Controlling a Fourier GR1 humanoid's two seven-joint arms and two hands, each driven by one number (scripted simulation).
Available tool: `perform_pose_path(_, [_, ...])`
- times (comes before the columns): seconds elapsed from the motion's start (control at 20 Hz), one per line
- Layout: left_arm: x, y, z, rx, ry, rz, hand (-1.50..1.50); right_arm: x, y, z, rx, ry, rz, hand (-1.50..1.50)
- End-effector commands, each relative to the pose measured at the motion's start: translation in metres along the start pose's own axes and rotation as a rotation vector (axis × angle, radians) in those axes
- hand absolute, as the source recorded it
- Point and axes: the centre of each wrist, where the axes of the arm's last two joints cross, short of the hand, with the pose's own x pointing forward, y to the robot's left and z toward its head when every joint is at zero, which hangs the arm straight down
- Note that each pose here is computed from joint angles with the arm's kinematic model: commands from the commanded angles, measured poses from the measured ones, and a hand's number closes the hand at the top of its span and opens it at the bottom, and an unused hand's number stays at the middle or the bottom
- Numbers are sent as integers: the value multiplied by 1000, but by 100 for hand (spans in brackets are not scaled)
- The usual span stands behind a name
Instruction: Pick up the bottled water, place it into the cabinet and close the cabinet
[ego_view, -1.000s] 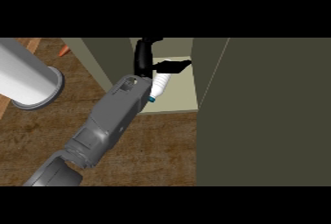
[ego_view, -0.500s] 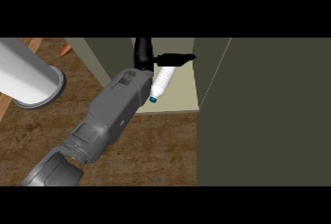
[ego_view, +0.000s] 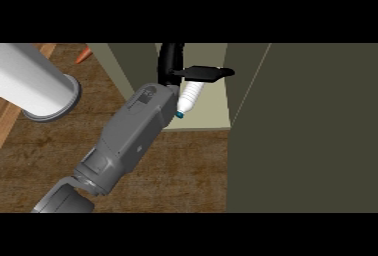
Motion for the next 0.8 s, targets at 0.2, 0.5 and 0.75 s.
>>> perform_pose_path(0.2, [1, -12, 37, -80, 35, 84, -150, 34, 16, -12, 3, -49, 1, -150])
perform_pose_path(0.5, [6, -20, 83, -95, 14, 169, -150, 28, 18, -19, 2, -48, -9, -150])
perform_pose_path(0.75, [9, -8, 135, -123, 46, 207, -150, 34, 20, -20, -5, -31, 7, -150])
